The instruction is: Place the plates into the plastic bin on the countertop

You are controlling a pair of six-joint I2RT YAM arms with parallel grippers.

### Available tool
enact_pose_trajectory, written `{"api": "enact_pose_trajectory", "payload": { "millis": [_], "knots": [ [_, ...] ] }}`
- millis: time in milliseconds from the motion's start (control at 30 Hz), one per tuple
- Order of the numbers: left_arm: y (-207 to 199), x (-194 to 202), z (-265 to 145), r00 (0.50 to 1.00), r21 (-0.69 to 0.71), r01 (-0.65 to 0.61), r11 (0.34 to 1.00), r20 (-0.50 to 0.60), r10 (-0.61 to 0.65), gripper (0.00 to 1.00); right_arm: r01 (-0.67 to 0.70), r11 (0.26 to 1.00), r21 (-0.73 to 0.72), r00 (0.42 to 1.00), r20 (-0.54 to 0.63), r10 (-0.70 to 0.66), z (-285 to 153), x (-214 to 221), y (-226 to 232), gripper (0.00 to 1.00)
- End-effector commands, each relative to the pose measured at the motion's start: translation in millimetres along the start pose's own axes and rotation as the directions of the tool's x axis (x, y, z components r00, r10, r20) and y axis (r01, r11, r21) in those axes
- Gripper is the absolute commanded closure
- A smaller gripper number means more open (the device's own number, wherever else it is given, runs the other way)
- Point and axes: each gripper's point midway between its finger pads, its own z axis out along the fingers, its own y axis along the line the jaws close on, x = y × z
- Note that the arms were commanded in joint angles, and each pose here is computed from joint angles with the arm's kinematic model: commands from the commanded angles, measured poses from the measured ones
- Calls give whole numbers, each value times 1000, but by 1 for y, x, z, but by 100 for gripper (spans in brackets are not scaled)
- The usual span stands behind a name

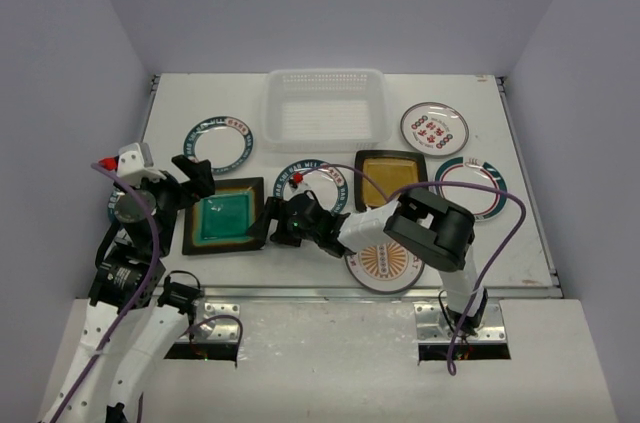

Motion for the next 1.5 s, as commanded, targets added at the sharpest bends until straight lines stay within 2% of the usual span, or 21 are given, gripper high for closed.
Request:
{"api": "enact_pose_trajectory", "payload": {
  "millis": [0, 67, 233, 267, 333, 367, 433, 600, 667, 767, 1133, 1467],
  "knots": [
    [-8, -6, -2, 999, 36, 24, 999, 24, -24, 0, -25, 993, 119, 1000, 15, 23, 21, 5, -35, 25],
    [-8, -6, -2, 999, 39, 25, 999, 27, -26, 0, -34, 991, 126, 999, 6, 33, 25, 8, -39, 33],
    [-9, -6, -4, 999, 47, 24, 999, 26, -25, 0, -49, 986, 159, 999, -5, 50, 29, 16, -55, 40],
    [-11, -6, -4, 999, 54, 24, 998, 25, -25, 0, -59, 984, 167, 998, -1, 60, 29, 17, -60, 48],
    [-12, -5, -4, 999, 61, 23, 998, 22, -24, 0, -66, 982, 176, 998, 4, 67, 29, 18, -64, 57],
    [-13, -5, -4, 1000, 67, 22, 998, 20, -24, 0, -69, 980, 185, 998, 11, 68, 28, 18, -68, 65],
    [-13, -5, -5, 999, 72, 23, 997, 21, -24, 0, -68, 979, 193, 998, 11, 68, 28, 18, -69, 68],
    [-15, -5, -6, 1000, 84, 21, 996, 19, -23, 0, -83, 978, 189, 997, 21, 80, 25, 17, -69, 96],
    [-16, -5, -7, 1000, 86, 21, 996, 19, -23, 0, -88, 980, 179, 996, 30, 84, 21, 15, -67, 100],
    [-16, -5, -7, 1000, 88, 21, 996, 19, -23, 0, -81, 988, 129, 996, 43, 77, 11, 8, -51, 100],
    [-14, -8, -9, 999, 82, 26, 996, 31, -28, 0, -2, 989, -149, 995, 100, 17, -46, -31, 53, 100],
    [-11, -12, -12, 998, 67, 35, 997, 53, -39, 0, 34, 975, -220, 986, 168, 4, -75, -60, 83, 100]
  ]
}}
